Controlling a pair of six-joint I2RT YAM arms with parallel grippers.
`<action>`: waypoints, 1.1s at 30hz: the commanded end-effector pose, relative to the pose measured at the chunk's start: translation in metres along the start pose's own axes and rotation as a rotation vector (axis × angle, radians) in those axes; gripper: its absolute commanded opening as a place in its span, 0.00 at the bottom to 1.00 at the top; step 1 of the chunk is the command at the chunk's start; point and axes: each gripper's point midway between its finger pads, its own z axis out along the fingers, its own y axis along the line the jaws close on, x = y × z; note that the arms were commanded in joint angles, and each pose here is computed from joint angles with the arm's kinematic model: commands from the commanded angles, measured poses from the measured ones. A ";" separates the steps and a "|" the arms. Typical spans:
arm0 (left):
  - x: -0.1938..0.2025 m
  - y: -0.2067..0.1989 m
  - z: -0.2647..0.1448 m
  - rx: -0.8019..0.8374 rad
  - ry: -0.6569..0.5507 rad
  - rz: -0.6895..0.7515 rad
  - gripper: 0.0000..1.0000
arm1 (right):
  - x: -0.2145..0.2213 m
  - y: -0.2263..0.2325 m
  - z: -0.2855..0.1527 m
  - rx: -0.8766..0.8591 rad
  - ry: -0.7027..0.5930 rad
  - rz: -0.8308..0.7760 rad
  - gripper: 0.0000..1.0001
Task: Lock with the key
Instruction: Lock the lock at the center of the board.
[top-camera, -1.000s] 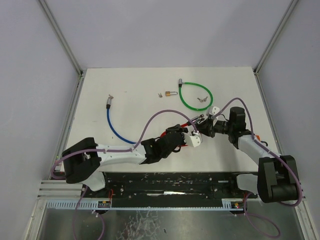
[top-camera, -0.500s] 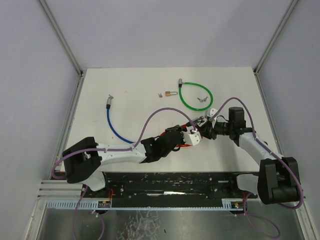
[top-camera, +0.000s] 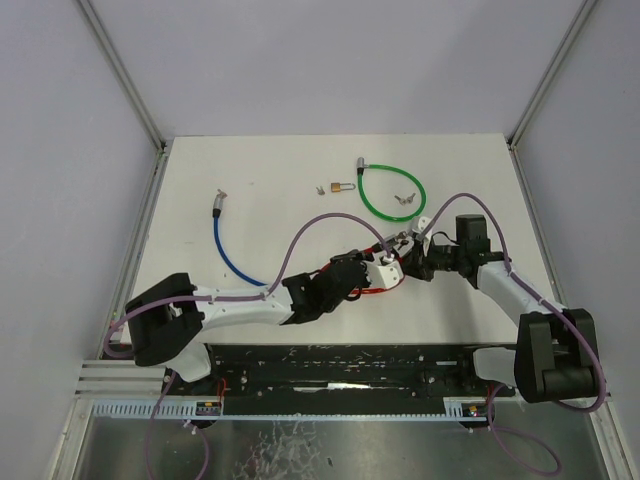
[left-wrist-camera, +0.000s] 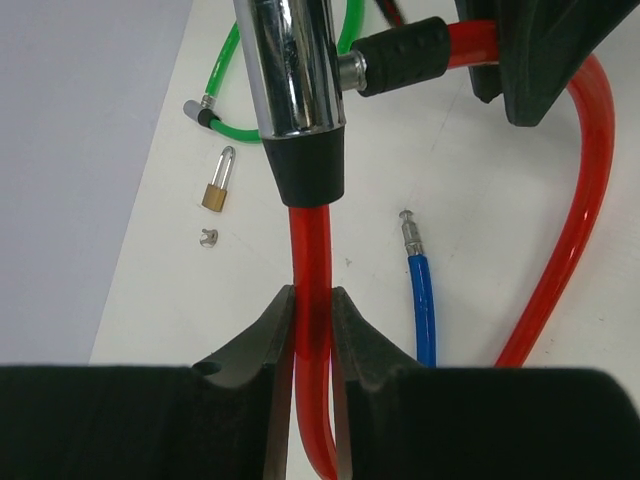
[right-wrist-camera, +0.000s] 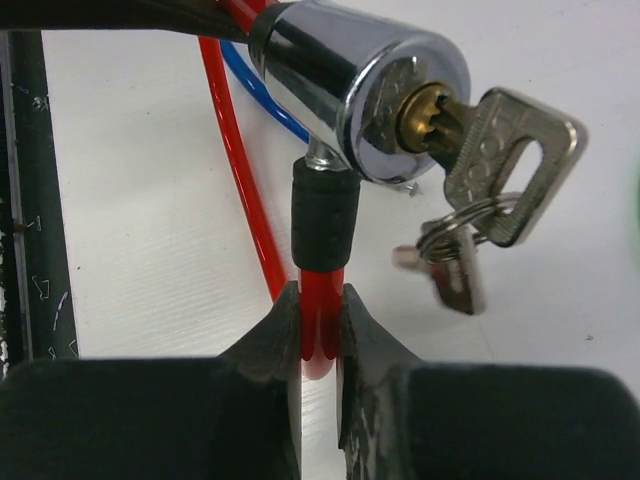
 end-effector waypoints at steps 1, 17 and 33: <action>0.015 -0.025 -0.002 0.114 0.036 0.001 0.00 | -0.020 0.006 0.001 -0.062 -0.054 0.017 0.01; -0.002 -0.030 -0.006 0.195 -0.015 0.148 0.00 | -0.057 0.007 0.003 -0.205 -0.145 0.165 0.00; -0.040 -0.031 -0.017 0.407 -0.183 -0.065 0.00 | -0.072 -0.040 -0.007 0.158 -0.181 -0.069 0.00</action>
